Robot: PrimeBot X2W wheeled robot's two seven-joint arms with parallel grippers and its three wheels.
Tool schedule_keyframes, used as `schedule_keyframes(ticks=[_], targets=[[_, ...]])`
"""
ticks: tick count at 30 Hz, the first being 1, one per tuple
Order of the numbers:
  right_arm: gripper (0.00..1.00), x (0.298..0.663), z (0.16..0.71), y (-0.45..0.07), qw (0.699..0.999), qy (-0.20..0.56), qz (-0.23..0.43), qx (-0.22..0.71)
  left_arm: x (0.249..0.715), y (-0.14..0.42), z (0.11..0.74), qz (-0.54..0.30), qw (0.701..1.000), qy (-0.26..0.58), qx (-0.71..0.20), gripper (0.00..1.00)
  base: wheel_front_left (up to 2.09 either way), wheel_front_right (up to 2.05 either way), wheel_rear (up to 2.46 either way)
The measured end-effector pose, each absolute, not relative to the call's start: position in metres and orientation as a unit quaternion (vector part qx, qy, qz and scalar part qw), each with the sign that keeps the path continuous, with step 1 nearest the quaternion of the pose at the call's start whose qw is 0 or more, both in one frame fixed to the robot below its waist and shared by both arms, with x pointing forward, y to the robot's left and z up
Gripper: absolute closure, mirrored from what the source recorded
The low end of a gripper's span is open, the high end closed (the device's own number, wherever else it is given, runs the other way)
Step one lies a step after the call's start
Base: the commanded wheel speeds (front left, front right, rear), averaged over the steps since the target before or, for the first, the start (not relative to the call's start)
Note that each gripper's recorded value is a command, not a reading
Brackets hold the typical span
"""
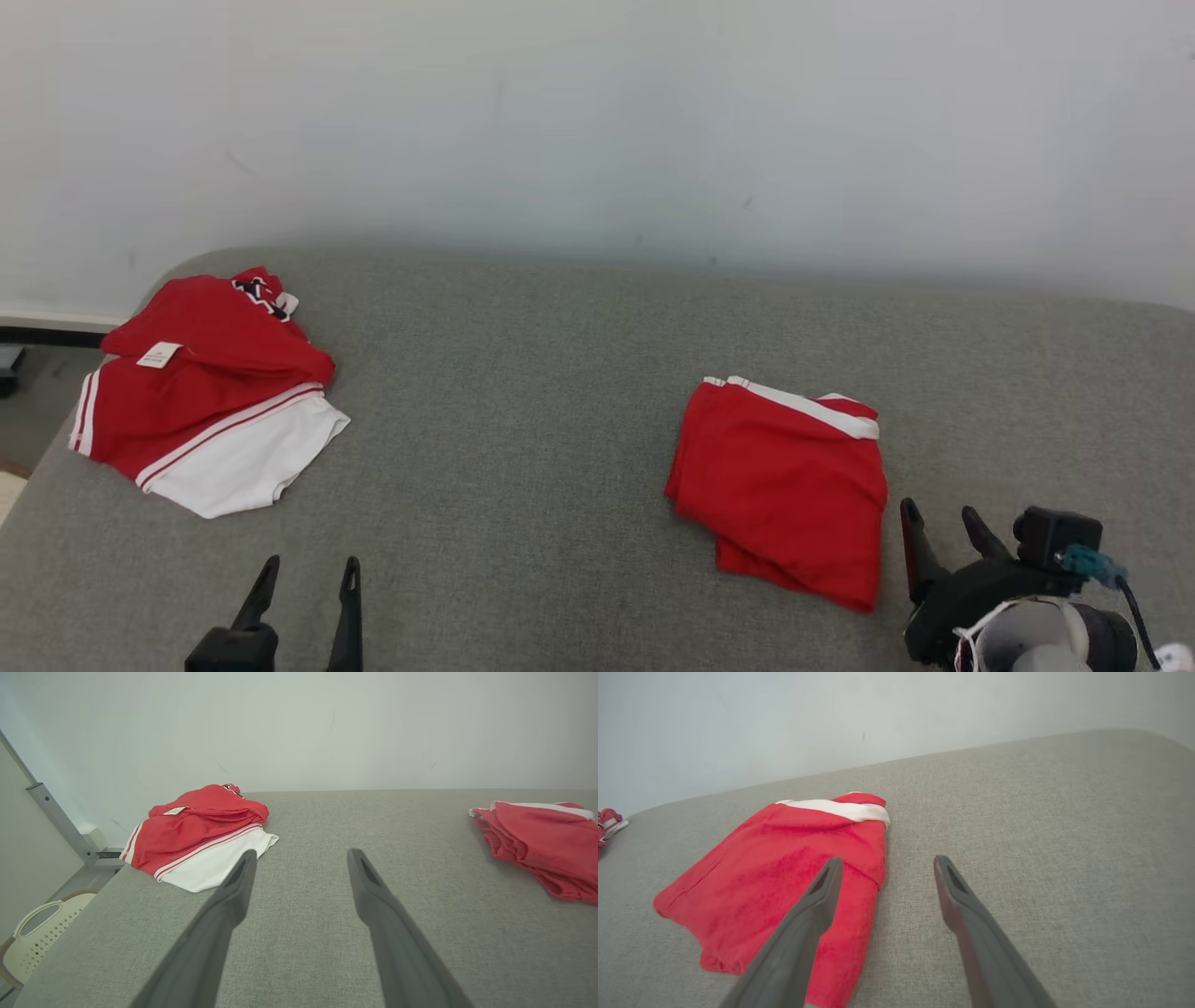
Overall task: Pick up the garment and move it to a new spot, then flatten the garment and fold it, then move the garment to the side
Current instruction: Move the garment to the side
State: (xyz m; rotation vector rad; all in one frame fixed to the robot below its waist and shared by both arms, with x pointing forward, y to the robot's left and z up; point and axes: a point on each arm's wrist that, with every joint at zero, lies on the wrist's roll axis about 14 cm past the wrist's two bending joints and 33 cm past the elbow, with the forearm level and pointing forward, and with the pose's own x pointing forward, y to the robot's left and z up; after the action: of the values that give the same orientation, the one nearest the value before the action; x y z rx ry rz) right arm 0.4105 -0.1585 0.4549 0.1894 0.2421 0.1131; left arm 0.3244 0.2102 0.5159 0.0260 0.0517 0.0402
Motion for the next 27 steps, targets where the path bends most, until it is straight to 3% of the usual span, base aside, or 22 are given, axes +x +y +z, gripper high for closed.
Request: schedule_keyframes(ticks=[7, 21, 23, 27], targets=[[0.0, 0.444, 0.429, -0.135, 0.972, 0.198, 0.074, 0.101, 0.325, 0.214, 0.511, 0.029, 0.999, 0.032, 0.005, 0.0, 0.0, 0.0, 0.0], [0.0, 0.455, 0.373, -0.106, 0.932, 0.335, 0.094, 0.097, 0.328, 0.231, 0.492, 0.056, 0.997, 0.057, 0.003, 0.0, 0.0, 0.0, 0.0], [1.0, 0.459, 0.374, -0.101, 0.935, 0.327, 0.098, 0.1, 0.332, 0.229, 0.493, 0.053, 0.997, 0.054, 0.001, 0.0, 0.0, 0.0, 0.0], [1.0, 0.465, 0.38, -0.099, 0.943, 0.304, 0.111, 0.08, 0.336, 0.231, 0.492, 0.056, 0.997, 0.053, 0.001, 0.0, 0.0, 0.0, 0.0]])
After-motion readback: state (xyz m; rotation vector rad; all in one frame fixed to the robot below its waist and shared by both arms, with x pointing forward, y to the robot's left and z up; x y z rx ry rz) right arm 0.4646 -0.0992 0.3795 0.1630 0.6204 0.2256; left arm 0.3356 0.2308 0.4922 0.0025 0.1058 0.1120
